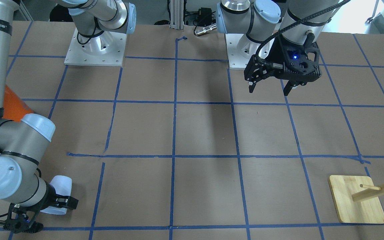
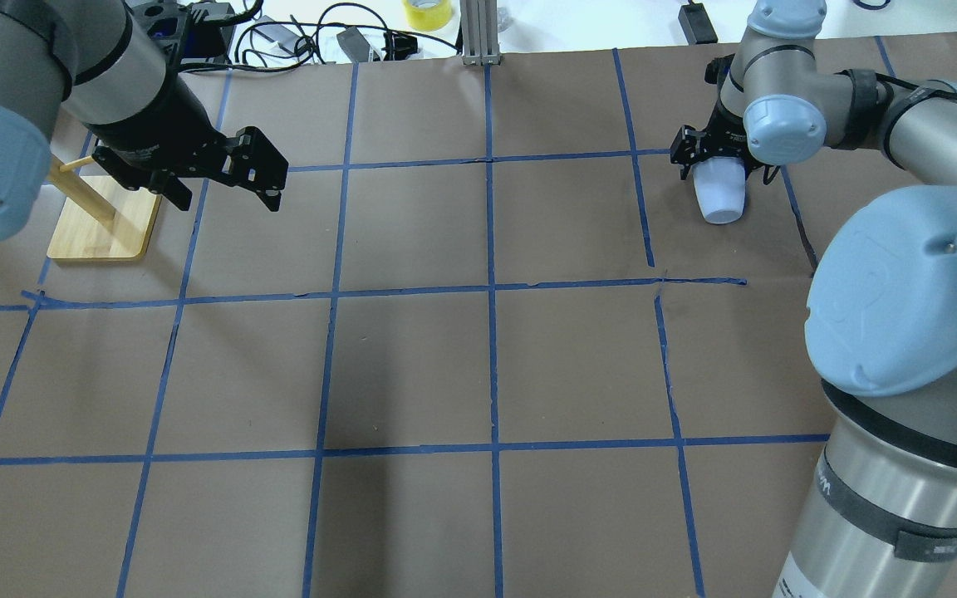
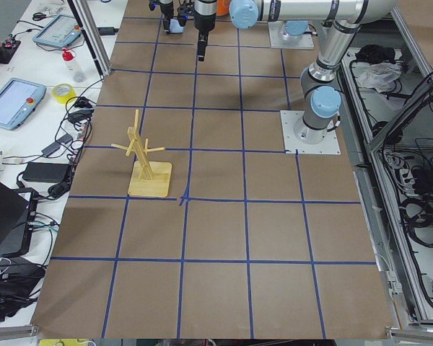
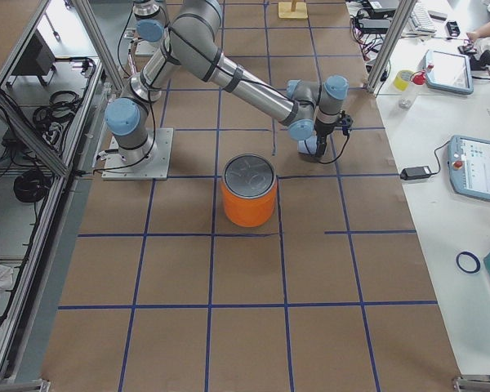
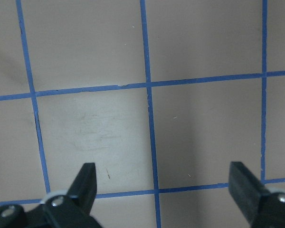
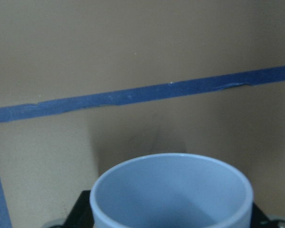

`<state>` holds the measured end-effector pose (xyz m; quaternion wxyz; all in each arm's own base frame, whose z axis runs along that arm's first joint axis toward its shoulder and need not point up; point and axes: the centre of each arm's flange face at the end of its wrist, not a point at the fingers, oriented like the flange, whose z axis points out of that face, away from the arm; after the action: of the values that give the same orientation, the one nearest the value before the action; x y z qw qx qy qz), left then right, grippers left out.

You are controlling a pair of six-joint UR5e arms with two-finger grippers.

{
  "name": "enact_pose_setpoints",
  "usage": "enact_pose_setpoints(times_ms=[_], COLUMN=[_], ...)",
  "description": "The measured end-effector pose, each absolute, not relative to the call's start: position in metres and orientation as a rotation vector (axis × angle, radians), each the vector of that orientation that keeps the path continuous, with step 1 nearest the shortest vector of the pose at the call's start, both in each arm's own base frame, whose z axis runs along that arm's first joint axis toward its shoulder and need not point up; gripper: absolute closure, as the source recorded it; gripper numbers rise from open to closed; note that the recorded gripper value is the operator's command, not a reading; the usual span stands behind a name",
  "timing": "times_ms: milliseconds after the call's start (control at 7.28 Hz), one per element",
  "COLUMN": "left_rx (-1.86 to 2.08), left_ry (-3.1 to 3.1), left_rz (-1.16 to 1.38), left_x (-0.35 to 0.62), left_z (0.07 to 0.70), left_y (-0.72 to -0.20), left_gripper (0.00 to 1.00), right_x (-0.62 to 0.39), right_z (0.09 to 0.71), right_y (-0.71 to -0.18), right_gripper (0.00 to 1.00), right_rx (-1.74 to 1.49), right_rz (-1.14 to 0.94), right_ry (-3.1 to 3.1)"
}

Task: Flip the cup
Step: 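Lower the right gripper over the cup and close on its base, then lift the cup and carry it toward the left gripper's side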

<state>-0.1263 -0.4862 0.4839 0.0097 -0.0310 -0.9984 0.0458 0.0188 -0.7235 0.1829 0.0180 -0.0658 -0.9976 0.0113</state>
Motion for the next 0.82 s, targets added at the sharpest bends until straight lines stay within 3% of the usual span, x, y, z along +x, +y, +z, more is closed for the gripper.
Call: enact_pose_setpoints(times_ms=[137, 412, 824], left_rx=[-0.096, -0.096, -0.099], left_ry=[-3.117, -3.117, -3.116], left_rz=[0.143, 0.143, 0.144], left_x=[-0.126, -0.127, -0.127], left_z=[0.484, 0.484, 0.482], left_y=[-0.486, -0.486, -0.489], left_gripper=[0.00, 0.00, 0.00], right_x=[0.019, 0.020, 0.067], right_z=[0.184, 0.197, 0.244], right_y=[-0.723, -0.723, -0.716], right_gripper=[0.84, 1.00, 1.00], right_rx=[-0.203, -0.194, -0.034], right_rz=[0.033, 0.048, 0.127], right_ry=[-3.099, -3.097, -3.108])
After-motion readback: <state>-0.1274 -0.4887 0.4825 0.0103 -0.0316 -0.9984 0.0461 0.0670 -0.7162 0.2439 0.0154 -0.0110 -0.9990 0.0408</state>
